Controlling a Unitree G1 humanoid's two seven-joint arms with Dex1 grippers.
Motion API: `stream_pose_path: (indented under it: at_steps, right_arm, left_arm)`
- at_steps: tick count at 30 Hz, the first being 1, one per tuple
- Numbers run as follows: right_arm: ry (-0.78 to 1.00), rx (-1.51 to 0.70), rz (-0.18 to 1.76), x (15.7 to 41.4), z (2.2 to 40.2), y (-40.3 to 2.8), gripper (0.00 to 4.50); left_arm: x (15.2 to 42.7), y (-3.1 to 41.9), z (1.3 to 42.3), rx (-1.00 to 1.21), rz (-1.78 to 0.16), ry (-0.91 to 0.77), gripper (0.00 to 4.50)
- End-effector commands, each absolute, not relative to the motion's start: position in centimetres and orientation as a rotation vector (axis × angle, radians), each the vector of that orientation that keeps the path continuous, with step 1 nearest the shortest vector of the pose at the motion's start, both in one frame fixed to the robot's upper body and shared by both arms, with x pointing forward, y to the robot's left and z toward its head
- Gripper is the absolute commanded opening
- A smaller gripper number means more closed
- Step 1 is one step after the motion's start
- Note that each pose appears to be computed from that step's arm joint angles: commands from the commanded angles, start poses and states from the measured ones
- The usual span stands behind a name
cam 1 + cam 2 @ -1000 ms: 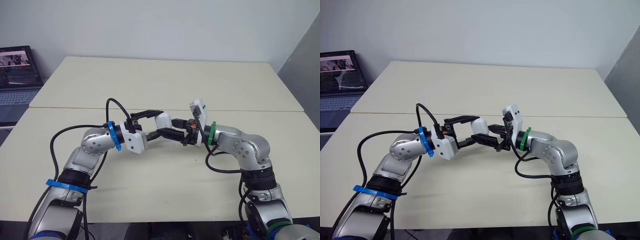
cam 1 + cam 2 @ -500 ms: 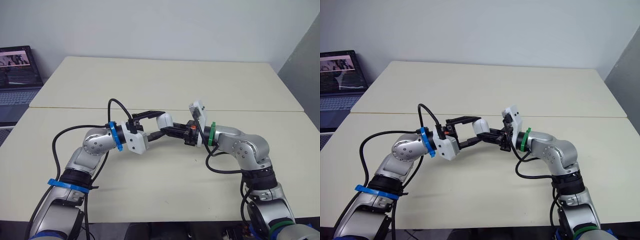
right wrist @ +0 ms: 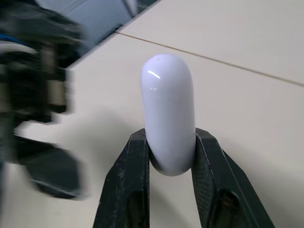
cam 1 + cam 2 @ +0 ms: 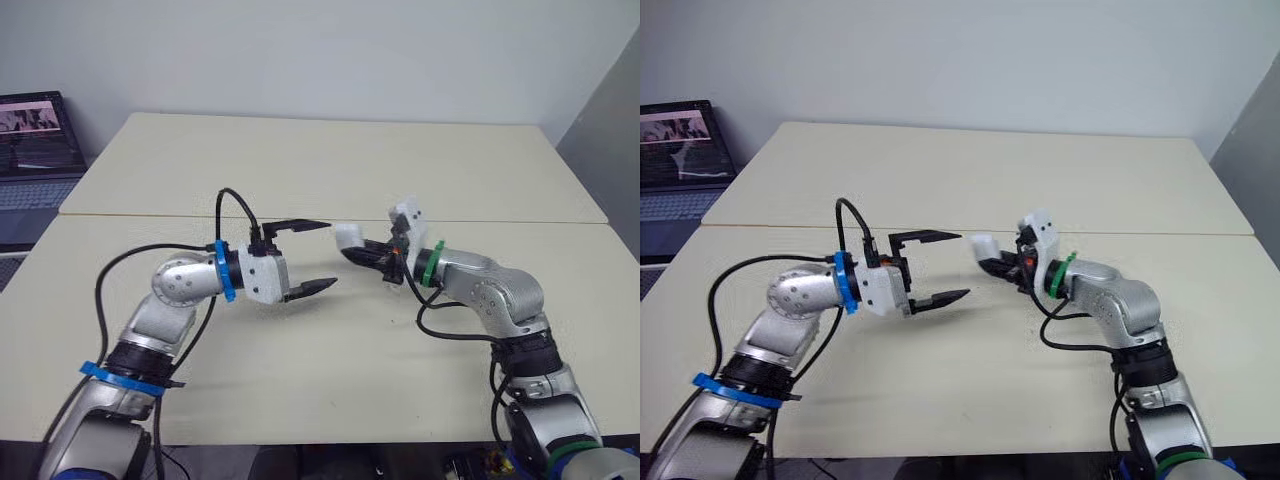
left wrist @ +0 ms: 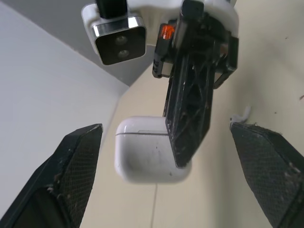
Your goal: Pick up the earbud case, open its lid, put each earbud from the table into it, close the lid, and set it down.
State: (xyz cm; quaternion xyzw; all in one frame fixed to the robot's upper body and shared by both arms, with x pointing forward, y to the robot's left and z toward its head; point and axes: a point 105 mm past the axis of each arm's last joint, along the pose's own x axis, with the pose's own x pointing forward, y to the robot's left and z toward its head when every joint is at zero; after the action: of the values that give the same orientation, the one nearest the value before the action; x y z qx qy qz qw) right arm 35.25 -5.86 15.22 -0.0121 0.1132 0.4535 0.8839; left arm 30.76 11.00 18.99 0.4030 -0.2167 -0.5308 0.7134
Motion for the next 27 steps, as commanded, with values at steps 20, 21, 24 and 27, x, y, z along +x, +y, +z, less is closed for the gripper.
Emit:
stream_pose_path:
  at_steps: [20, 21, 24, 27]
  right_arm:
    - [-0.072, -0.589, 1.135, 31.9, 17.3, -1.4, 0.78]
    - [-0.076, -0.593, 1.136, 31.9, 17.4, -1.3, 0.78]
    - [-0.085, -0.596, 1.136, 31.9, 17.6, -1.1, 0.78]
    - [-0.096, -0.603, 1.132, 31.9, 17.8, -1.0, 0.78]
  left_arm:
    - [34.7, 9.9, 20.8, 0.943, -1.362, -0.07, 2.63]
    - [34.8, 9.7, 20.8, 0.948, -1.369, -0.071, 2.63]
    - [35.0, 9.4, 20.7, 0.966, -1.378, -0.073, 2.63]
    - [35.1, 9.4, 20.5, 0.986, -1.384, -0.073, 2.63]
